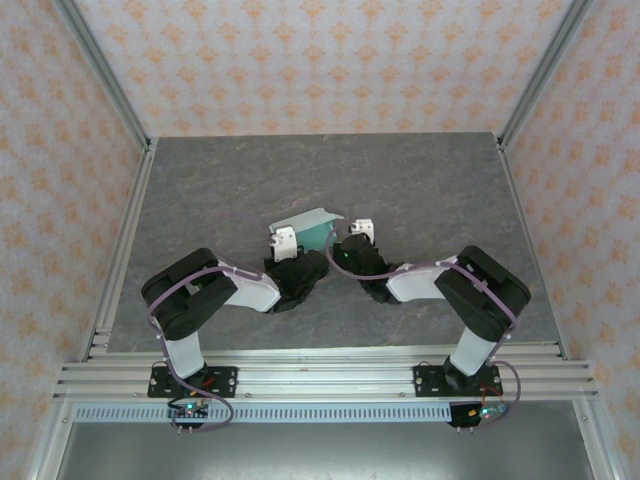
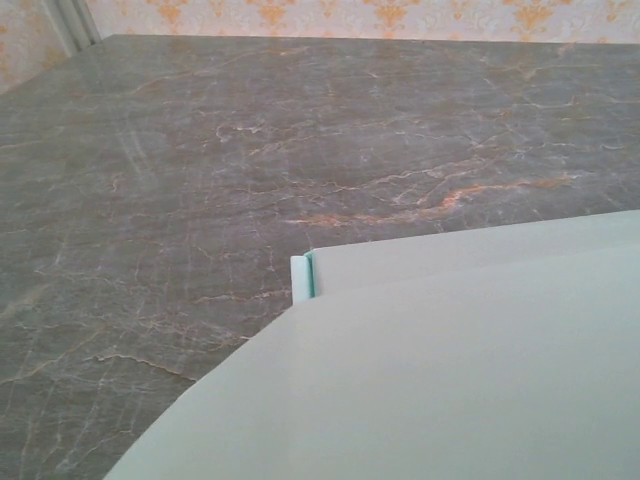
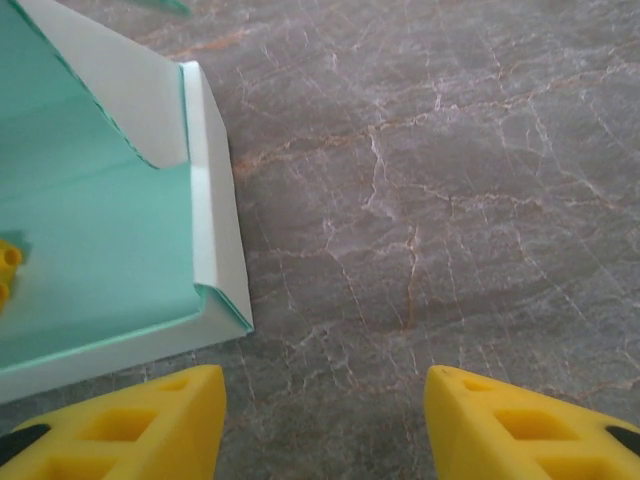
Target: Fold the paper box
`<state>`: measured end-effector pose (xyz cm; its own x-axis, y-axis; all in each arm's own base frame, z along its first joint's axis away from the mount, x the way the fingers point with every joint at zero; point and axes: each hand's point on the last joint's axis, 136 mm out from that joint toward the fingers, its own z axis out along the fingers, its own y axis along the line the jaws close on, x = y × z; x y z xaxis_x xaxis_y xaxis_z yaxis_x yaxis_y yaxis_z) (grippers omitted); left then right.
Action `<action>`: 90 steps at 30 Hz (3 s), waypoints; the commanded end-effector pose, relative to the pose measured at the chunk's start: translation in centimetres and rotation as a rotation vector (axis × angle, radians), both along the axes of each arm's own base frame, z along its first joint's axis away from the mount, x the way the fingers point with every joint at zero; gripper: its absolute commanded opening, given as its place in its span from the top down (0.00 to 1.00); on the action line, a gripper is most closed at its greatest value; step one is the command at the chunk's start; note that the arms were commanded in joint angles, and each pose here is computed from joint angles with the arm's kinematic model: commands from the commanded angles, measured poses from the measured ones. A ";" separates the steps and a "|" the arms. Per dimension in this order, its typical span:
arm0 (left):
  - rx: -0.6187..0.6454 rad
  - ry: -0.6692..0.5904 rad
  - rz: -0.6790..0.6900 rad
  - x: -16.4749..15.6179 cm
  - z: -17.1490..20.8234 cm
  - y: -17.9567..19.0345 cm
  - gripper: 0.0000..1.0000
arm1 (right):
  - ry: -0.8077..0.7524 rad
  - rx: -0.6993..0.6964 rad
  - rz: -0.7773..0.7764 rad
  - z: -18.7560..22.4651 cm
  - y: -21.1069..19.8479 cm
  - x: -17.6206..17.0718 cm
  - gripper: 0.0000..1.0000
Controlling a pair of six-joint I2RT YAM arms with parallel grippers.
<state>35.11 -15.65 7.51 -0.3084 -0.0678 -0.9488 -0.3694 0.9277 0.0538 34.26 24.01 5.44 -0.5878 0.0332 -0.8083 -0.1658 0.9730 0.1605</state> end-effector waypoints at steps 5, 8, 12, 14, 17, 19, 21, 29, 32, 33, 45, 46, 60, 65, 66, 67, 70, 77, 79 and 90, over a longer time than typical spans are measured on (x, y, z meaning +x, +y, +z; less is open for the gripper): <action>0.058 0.015 0.040 -0.3 0.3 1.1 0.93 | 0.008 -0.042 0.055 2.5 -0.9 -1.5 0.44; 0.061 0.015 0.038 -0.3 0.3 1.1 0.93 | 0.011 -0.044 0.090 4.8 -0.9 -1.8 0.42; 0.058 0.016 0.036 -0.3 0.3 1.1 0.93 | 0.035 0.074 0.104 8.3 -1.0 -0.9 0.38; 0.059 0.016 0.036 -0.4 0.3 1.1 0.93 | 0.055 0.144 0.115 9.8 -0.9 -0.2 0.37; 0.056 0.012 0.036 -0.4 0.3 1.2 0.93 | 0.063 0.187 0.146 11.8 0.0 0.8 0.36; 0.055 0.012 0.035 -0.4 0.3 1.2 0.93 | 0.072 0.203 0.165 12.7 0.7 1.4 0.36; 0.055 0.011 0.032 -0.4 0.4 1.1 0.93 | 0.086 0.211 0.164 13.3 1.2 2.3 0.35; 0.052 0.007 0.030 -0.2 0.9 1.0 0.93 | 0.214 0.193 0.107 12.3 3.1 5.6 0.36; 0.051 0.005 0.032 -0.3 1.0 1.0 0.93 | 0.265 0.170 0.105 10.9 3.6 6.1 0.36; 0.053 0.005 0.032 -0.3 1.0 1.1 0.93 | 0.277 0.164 0.109 10.5 3.8 6.2 0.36; 0.039 0.008 0.017 -0.4 1.3 0.9 0.86 | 0.343 0.132 0.091 6.5 3.4 5.8 0.39; 0.036 0.008 0.014 -0.4 1.4 0.8 0.85 | 0.346 0.132 0.087 6.4 3.4 5.7 0.39; -0.005 0.022 -0.034 -1.4 1.8 1.1 0.65 | 0.377 0.127 0.066 4.2 3.1 5.4 0.43; -0.027 0.057 -0.082 -2.1 1.3 1.0 0.55 | 0.381 0.128 0.061 3.8 3.1 5.3 0.43; -0.033 0.065 -0.093 -2.3 1.2 1.0 0.53 | 0.380 0.129 0.060 3.8 3.1 5.4 0.43; -0.037 0.074 -0.105 -2.5 1.0 1.0 0.52 | 0.381 0.127 0.058 3.8 3.0 5.4 0.43; -0.052 0.106 -0.140 -3.1 0.7 0.9 0.49 | 0.379 0.126 0.056 3.8 2.9 5.4 0.43; -0.102 0.212 -0.250 -5.7 0.0 1.2 0.46 | 0.378 0.108 0.059 3.8 2.9 5.4 0.43; -0.116 0.250 -0.298 -6.6 0.4 1.1 0.46 | 0.375 0.108 0.059 4.0 2.8 5.5 0.43; -0.413 0.280 -0.378 -7.5 8.5 3.3 0.37 | 0.372 0.096 0.073 3.7 3.1 5.5 0.44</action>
<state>28.15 -12.63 15.99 -0.5369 -0.2362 -0.8099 -0.0467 0.9669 -0.2510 40.00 27.85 10.75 -0.8321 0.0708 -0.5500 -0.1599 0.9190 0.3603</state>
